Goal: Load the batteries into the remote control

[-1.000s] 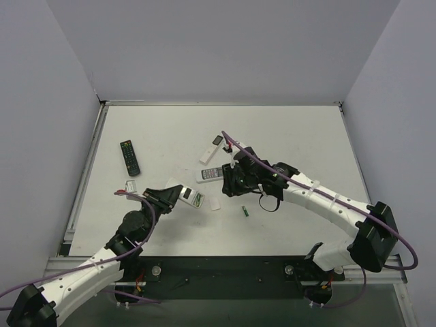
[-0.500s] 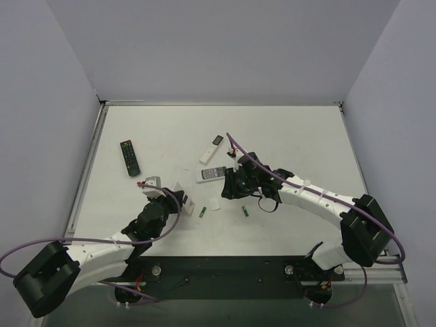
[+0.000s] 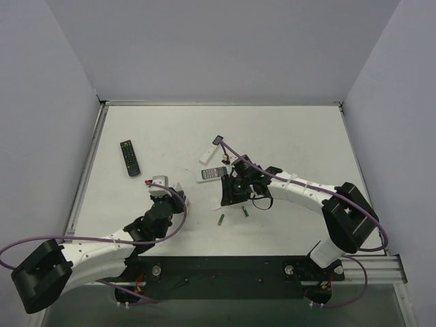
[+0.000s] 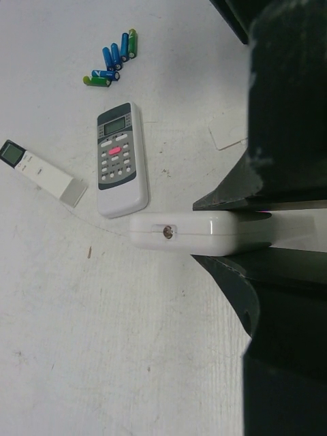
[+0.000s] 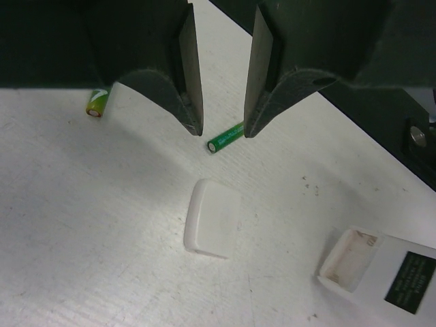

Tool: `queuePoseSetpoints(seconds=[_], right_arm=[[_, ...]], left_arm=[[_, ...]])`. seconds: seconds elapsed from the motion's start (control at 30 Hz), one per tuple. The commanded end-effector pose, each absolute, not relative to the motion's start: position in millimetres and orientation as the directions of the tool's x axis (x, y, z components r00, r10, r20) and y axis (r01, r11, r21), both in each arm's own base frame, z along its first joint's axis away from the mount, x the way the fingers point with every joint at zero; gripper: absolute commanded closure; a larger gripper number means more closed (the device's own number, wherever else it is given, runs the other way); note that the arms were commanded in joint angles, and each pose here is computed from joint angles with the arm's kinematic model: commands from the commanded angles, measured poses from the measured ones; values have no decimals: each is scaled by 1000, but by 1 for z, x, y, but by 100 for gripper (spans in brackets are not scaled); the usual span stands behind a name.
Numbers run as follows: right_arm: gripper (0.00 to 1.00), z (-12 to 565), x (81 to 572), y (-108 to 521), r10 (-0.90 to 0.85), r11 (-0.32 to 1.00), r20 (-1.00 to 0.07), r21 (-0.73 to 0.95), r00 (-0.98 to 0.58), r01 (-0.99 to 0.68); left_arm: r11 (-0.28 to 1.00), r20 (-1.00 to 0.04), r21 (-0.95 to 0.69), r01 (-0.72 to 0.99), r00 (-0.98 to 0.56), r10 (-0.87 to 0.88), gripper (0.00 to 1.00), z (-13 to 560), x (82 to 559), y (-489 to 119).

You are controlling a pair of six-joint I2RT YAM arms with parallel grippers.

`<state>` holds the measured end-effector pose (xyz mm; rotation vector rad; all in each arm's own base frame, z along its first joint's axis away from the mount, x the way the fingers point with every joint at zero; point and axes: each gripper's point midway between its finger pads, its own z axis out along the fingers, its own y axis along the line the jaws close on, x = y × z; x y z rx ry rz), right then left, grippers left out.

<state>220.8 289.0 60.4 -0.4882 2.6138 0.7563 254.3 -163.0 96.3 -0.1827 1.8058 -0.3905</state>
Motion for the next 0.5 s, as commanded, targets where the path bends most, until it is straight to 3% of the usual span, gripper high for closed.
queuePoseSetpoints(seconds=[0.0,0.17,0.47], right_arm=[[73,56,210,275,-302,826,-372,357,-878,-436],[70,47,188,253,-350,873,-288,245,-891,-422],[67,26,164,237,-343,905,-162,207,-925,-372]], left_arm=[[918,-891,-391,60,-275,-362,100,108,248,-158],[839,-829,-534,103,-258,-496,100,134,238,-160],[705,-715,-692,154,-287,-638,100,150,222,-166]])
